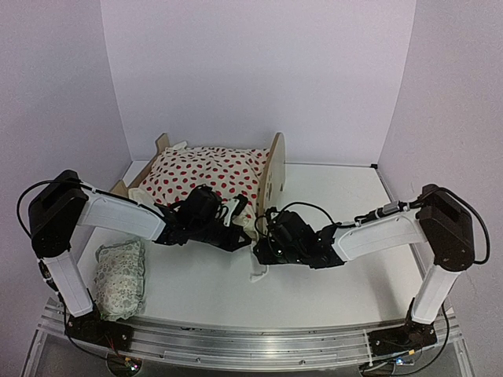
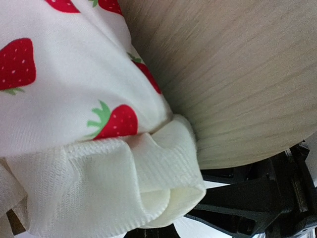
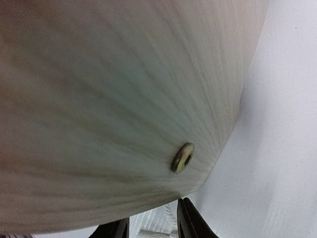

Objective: Set up the pet bed
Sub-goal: Tie the right ropes of the mattress at the bed frame base.

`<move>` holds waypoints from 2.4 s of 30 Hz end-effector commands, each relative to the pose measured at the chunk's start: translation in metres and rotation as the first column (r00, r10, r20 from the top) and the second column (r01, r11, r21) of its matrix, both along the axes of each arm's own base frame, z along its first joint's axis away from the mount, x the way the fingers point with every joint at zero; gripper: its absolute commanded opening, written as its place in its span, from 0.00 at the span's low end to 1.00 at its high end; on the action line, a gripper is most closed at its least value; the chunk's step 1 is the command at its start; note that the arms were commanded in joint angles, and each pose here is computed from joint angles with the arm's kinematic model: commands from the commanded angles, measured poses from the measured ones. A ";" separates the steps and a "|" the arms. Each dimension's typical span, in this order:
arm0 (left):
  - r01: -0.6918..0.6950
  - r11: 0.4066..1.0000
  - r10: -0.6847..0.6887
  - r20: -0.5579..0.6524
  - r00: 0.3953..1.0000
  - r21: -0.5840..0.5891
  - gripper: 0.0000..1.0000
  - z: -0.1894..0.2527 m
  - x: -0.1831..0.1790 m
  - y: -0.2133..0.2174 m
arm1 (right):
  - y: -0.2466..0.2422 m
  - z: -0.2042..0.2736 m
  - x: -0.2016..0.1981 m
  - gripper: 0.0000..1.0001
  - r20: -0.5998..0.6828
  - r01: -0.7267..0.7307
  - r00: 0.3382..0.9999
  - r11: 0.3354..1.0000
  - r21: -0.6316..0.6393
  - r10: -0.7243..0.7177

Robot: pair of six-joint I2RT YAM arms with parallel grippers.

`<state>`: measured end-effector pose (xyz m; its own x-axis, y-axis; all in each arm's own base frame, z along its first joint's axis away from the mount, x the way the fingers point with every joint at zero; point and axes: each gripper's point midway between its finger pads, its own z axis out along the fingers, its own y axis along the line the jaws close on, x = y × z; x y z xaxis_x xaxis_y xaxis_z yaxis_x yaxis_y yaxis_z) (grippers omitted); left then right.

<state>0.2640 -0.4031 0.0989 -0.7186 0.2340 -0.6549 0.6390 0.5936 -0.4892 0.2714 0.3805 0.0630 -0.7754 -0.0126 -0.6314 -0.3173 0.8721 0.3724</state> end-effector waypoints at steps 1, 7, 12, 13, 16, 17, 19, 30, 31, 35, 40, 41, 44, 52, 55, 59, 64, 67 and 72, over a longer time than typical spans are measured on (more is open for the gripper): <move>0.011 0.998 -0.008 0.046 0.999 -0.070 0.00 0.026 0.003 -0.003 | 0.008 0.021 0.017 0.35 0.112 0.042 0.993 0.999 -0.007 -0.041; 0.009 0.998 -0.006 0.052 0.999 -0.070 0.00 0.026 0.009 -0.004 | 0.009 0.033 0.026 0.34 0.195 0.095 0.977 0.995 -0.043 -0.085; 0.017 0.997 -0.013 0.053 0.999 -0.077 0.00 0.027 0.013 -0.010 | -0.008 0.042 0.037 0.32 0.270 0.176 0.951 0.980 -0.087 -0.147; 0.018 0.997 -0.014 0.051 0.999 -0.079 0.00 0.027 0.014 -0.011 | -0.008 0.044 0.038 0.32 0.280 0.177 0.949 0.980 -0.094 -0.145; 0.021 0.997 -0.018 0.048 0.999 -0.080 0.00 0.027 0.015 -0.014 | -0.008 0.048 0.040 0.30 0.297 0.176 0.945 0.978 -0.117 -0.134; 0.022 0.996 -0.018 0.049 0.999 -0.082 0.00 0.027 0.016 -0.015 | -0.012 0.049 0.040 0.29 0.304 0.184 0.943 0.975 -0.128 -0.138; 0.023 0.996 -0.018 0.052 0.998 -0.086 0.00 0.029 0.019 -0.018 | -0.023 0.051 0.042 0.28 0.315 0.205 0.938 0.967 -0.154 -0.149; 0.060 0.990 -0.052 0.070 0.996 -0.129 0.00 0.033 0.035 -0.048 | -0.060 0.055 0.050 0.28 0.238 0.161 0.965 0.968 -0.190 -0.114; 0.063 0.989 -0.054 0.071 0.996 -0.133 0.00 0.033 0.037 -0.051 | -0.060 0.056 0.049 0.28 0.235 0.157 0.966 0.969 -0.193 -0.109; 0.074 0.986 -0.064 0.067 0.996 -0.152 0.00 0.032 0.042 -0.062 | -0.057 0.053 0.046 0.31 0.199 0.141 0.975 0.973 -0.184 -0.103; 0.069 0.985 -0.058 0.069 0.996 -0.158 0.00 0.032 0.048 -0.068 | -0.060 0.048 0.038 0.36 0.125 0.184 0.978 0.974 -0.132 -0.168; 0.067 0.985 -0.056 0.071 0.996 -0.157 0.00 0.032 0.049 -0.069 | -0.061 0.047 0.037 0.36 0.113 0.193 0.977 0.974 -0.121 -0.180; 0.053 0.987 -0.043 0.069 0.997 -0.149 0.00 0.030 0.053 -0.070 | -0.065 0.045 0.032 0.36 0.092 0.209 0.975 0.972 -0.102 -0.200; 0.030 0.992 -0.025 0.040 0.999 -0.122 0.00 0.016 0.059 -0.073 | -0.082 0.043 0.018 0.38 0.072 0.209 0.977 0.973 -0.097 -0.202; 0.047 0.991 -0.043 0.039 0.998 -0.121 0.00 0.013 0.058 -0.075 | -0.089 0.032 0.013 0.39 0.055 0.211 0.977 0.971 -0.115 -0.206; 0.064 0.991 -0.059 0.046 0.997 -0.115 0.00 0.010 0.056 -0.076 | -0.090 0.014 0.009 0.40 0.008 0.196 0.980 0.973 -0.125 -0.197; 0.074 0.991 -0.068 0.052 0.996 -0.111 0.00 0.007 0.058 -0.079 | -0.081 0.001 0.013 0.40 -0.026 0.169 0.985 0.983 -0.076 -0.172; 0.075 0.991 -0.069 0.049 0.996 -0.111 0.01 0.005 0.059 -0.081 | -0.077 -0.002 0.016 0.40 -0.035 0.168 0.985 0.984 -0.053 -0.170; 0.087 0.989 -0.082 0.047 0.996 -0.122 0.06 0.006 0.056 -0.081 | -0.078 -0.008 0.016 0.40 -0.042 0.184 0.982 0.982 -0.032 -0.186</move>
<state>0.3140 -0.4768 0.0939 -0.6966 0.2185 -0.6834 0.6805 0.5029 -0.5329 0.2858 0.2966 0.0571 -0.7958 0.0741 -0.6010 -0.1416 0.9422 0.3036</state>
